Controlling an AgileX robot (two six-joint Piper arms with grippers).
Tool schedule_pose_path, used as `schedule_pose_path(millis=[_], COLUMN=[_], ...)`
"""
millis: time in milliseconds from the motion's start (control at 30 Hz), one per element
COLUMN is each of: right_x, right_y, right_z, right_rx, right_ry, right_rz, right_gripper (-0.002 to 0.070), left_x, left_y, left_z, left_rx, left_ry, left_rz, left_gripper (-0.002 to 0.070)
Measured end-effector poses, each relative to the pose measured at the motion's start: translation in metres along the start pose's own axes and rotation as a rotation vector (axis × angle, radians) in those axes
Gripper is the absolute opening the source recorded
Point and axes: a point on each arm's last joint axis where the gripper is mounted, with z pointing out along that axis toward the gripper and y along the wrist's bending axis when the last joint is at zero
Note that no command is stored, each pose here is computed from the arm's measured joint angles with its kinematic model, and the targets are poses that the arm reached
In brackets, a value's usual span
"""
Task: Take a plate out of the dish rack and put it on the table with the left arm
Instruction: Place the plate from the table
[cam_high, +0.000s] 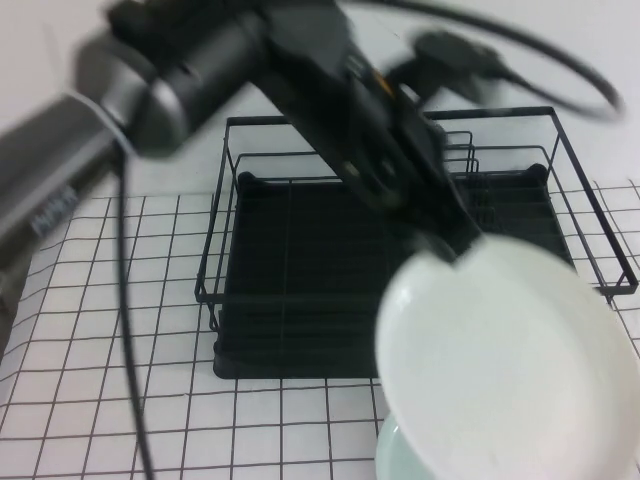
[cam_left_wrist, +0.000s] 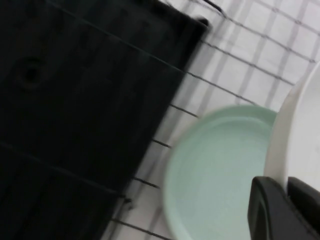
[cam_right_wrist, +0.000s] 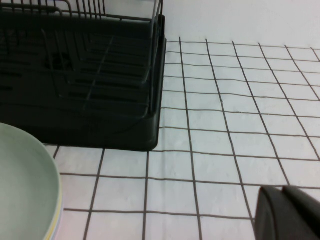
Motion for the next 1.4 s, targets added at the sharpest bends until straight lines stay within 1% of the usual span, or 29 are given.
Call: schedule_pose_path(millis=[67, 100, 167, 200, 333, 467, 600, 700, 867, 1067, 1400], right_x=[0.0, 0.0, 0.0, 0.0, 0.0, 0.0, 0.0, 0.0, 0.0, 0.0, 0.0], right_y=[0.0, 0.0, 0.0, 0.0, 0.0, 0.0, 0.0, 0.0, 0.0, 0.0, 0.0], right_z=[0.0, 0.0, 0.0, 0.0, 0.0, 0.0, 0.0, 0.0, 0.0, 0.0, 0.0], right_rx=[0.0, 0.0, 0.0, 0.0, 0.0, 0.0, 0.0, 0.0, 0.0, 0.0, 0.0], right_ry=[0.0, 0.0, 0.0, 0.0, 0.0, 0.0, 0.0, 0.0, 0.0, 0.0, 0.0], right_rz=[0.0, 0.0, 0.0, 0.0, 0.0, 0.0, 0.0, 0.0, 0.0, 0.0, 0.0], right_gripper=[-0.0001, -0.0001, -0.0001, -0.0001, -0.0001, -0.0001, -0.0001, -0.0001, -0.0001, -0.0001, -0.0001], left_x=[0.003, 0.005, 0.009, 0.013, 0.032, 0.051, 0.055, 0.055, 0.058, 0.06, 0.061], left_y=[-0.02, -0.027, -0.036, -0.036, -0.027, -0.011, -0.001, 0.003, 0.008, 0.012, 0.008], left_z=[0.02, 0.028, 0.044, 0.051, 0.079, 0.098, 0.108, 0.116, 0.127, 0.133, 0.123], left_rx=[0.018, 0.02, 0.023, 0.024, -0.004, -0.054, -0.084, -0.093, -0.092, -0.11, -0.108], left_ry=[0.055, 0.07, 0.084, 0.095, 0.111, 0.096, 0.058, 0.045, 0.065, 0.075, 0.097], left_rz=[0.023, 0.028, 0.027, 0.017, -0.034, -0.086, -0.11, -0.119, -0.127, -0.105, -0.084], left_gripper=[0.0004, 0.0004, 0.0004, 0.0004, 0.0004, 0.0004, 0.0004, 0.0004, 0.0003, 0.0003, 0.0003])
